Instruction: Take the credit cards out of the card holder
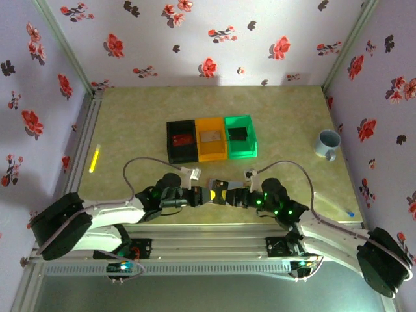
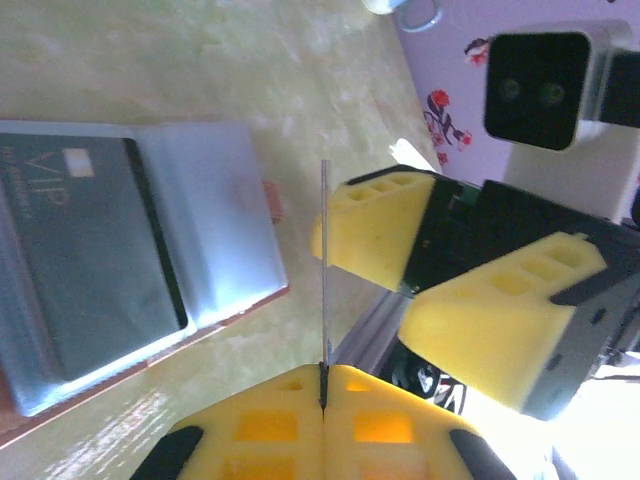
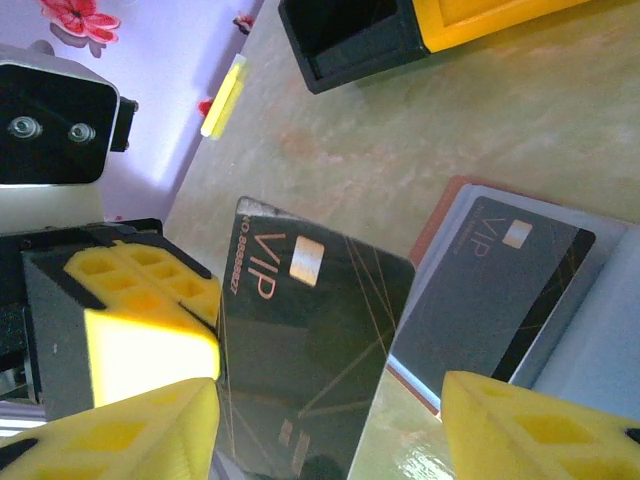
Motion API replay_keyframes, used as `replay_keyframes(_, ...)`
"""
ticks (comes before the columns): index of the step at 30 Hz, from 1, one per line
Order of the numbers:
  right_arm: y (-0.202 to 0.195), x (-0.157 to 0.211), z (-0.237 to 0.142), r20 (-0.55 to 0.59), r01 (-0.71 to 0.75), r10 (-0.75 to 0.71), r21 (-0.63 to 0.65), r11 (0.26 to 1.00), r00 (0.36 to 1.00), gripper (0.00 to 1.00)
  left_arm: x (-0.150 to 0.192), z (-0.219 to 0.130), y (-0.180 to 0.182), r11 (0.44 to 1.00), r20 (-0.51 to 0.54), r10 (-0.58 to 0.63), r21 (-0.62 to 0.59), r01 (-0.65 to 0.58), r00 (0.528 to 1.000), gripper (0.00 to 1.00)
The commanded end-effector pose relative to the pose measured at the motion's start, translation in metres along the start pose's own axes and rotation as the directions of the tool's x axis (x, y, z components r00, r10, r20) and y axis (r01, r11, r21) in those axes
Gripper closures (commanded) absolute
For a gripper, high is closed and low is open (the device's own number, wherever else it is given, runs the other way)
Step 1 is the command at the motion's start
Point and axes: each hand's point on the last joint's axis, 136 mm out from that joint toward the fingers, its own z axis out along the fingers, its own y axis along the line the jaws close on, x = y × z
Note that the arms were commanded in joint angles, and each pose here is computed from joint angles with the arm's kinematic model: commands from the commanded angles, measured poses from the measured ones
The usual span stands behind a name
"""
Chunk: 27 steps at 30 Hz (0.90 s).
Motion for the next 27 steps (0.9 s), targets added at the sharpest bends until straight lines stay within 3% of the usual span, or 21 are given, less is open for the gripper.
replay_keyframes(1, 0.004, 0.001, 0.0, 0.006, -0.004, 0.004, -0.046, 0.999, 1.0, 0.41, -0.003, 0.004, -0.02, 0.997, 0.008, 0.021, 0.076, -0.022, 1.0, 1.0)
replay_keyframes(5, 0.007, 0.002, 0.0, 0.002, 0.001, 0.0, -0.061, 0.998, 1.0, 0.44, -0.003, 0.007, -0.024, 0.996, 0.007, 0.027, 0.086, -0.027, 1.0, 1.0)
replay_keyframes(18, 0.031, -0.001, -0.011, 0.03, 0.033, -0.028, -0.168, 0.985, 0.999, 0.68, -0.004, 0.009, -0.025, 0.995, 0.013, 0.025, 0.093, -0.026, 1.0, 1.0)
replay_keyframes(27, 0.04, -0.004, -0.02, 0.057, 0.054, -0.043, -0.206, 0.977, 0.997, 0.77, -0.003, 0.011, -0.023, 0.995, 0.013, 0.014, 0.096, -0.015, 1.0, 1.0)
